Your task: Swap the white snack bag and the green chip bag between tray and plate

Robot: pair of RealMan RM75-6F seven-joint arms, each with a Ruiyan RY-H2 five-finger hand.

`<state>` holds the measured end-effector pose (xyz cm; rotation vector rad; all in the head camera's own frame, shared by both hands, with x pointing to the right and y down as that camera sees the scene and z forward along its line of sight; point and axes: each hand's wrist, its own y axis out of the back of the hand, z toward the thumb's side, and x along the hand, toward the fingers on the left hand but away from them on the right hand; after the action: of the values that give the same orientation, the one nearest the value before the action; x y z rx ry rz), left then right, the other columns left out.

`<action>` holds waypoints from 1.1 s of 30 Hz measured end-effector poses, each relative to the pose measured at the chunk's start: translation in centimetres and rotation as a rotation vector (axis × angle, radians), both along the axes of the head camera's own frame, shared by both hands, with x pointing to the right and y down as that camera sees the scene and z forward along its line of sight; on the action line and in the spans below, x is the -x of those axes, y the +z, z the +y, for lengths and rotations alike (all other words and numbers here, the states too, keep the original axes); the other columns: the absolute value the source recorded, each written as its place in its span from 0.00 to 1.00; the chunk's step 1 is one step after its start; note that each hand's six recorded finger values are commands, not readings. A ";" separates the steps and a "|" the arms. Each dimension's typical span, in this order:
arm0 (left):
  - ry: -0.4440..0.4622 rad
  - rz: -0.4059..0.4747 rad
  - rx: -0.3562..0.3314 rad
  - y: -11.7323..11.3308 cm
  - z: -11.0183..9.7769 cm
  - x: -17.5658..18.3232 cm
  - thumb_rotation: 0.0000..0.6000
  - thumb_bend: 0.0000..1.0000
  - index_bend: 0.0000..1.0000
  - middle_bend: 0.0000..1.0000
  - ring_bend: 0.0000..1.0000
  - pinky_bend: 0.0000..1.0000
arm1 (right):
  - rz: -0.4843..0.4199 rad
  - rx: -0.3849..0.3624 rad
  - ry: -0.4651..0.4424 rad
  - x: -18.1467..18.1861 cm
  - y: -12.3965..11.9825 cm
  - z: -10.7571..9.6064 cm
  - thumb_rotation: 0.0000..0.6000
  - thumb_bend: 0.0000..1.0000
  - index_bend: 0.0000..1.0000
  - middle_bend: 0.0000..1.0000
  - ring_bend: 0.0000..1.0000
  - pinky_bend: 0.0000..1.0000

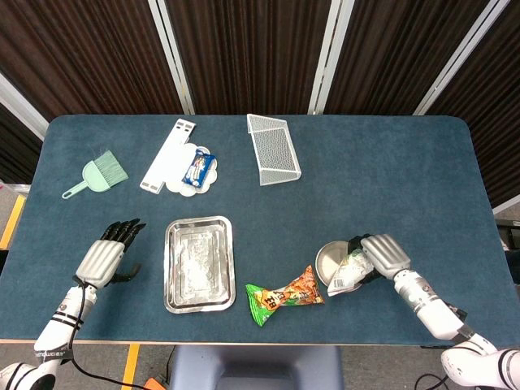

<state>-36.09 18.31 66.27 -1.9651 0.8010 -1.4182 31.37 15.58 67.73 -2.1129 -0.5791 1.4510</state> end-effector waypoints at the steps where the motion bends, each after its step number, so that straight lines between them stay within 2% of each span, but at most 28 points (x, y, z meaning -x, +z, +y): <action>1: 0.000 0.001 0.000 0.0 0.0 0.0 1.00 0.38 0.00 0.00 0.00 0.03 | -0.006 0.006 0.000 0.0 0.0 0.1 1.00 0.30 0.04 0.23 0.17 0.37; 4: 0.004 0.004 0.003 -0.1 0.1 -0.1 1.00 0.38 0.00 0.00 0.00 0.03 | -0.007 0.012 -0.005 -0.2 -0.2 0.0 1.00 0.25 0.00 0.08 0.03 0.18; 6: 0.005 0.008 0.005 -0.2 0.3 -0.2 1.00 0.38 0.00 0.00 0.00 0.03 | -0.009 0.004 -0.011 -0.4 -0.7 -0.1 1.00 0.22 0.00 0.05 0.00 0.13; 9: 0.010 0.015 0.011 -0.2 0.5 -0.4 1.00 0.38 0.00 0.00 0.00 0.03 | -0.022 -0.012 -0.004 -0.5 -1.3 -0.4 1.00 0.20 0.00 0.02 0.00 0.09; 12: 0.010 0.037 0.024 -0.5 0.9 -0.7 1.00 0.39 0.00 0.00 0.00 0.03 | -0.041 0.003 0.011 -0.7 -1.9 -0.3 1.00 0.17 0.00 0.00 0.00 0.06; 16: 0.013 0.074 0.046 -1.2 1.5 -1.3 1.00 0.39 0.00 0.00 0.00 0.03 | -0.083 0.002 0.039 -1.5 -3.8 0.0 1.00 0.15 0.00 0.00 0.00 0.02; 19: 0.029 0.124 0.077 -2.1 2.4 -2.2 1.00 0.39 0.00 0.00 0.00 0.03 | -0.116 -0.038 0.070 -2.6 -5.8 0.4 1.00 0.15 0.00 0.00 0.00 0.01; 22: 0.070 0.187 0.124 -2.8 3.6 -4.0 1.00 0.39 0.00 0.00 0.00 0.03 | -0.125 -0.108 0.112 -4.5 -8.1 1.5 1.00 0.15 0.00 0.00 0.00 0.00; 26: 0.142 0.274 0.201 -3.1 4.9 -7.1 1.00 0.38 0.00 0.00 0.00 0.03 | -0.091 -0.239 0.212 -8.0 -11.6 4.5 1.00 0.15 0.00 0.00 0.00 0.00; 29: 0.157 0.350 0.248 -2.9 5.6 -9.7 1.00 0.37 0.00 0.00 0.00 0.03 | -0.049 -0.322 0.270 -9.9 -13.8 6.8 1.00 0.15 0.00 0.00 0.00 0.00; 33: 0.183 0.463 0.310 -2.7 6.7 -14.4 1.00 0.37 0.00 0.00 0.00 0.02 | -0.034 -0.360 0.289 -10.6 -14.8 7.6 1.00 0.15 0.00 0.00 0.00 0.00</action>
<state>-21.72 25.03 63.56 -2.5871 0.5940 -1.0392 41.98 23.15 52.90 -1.8266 -1.1075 1.3374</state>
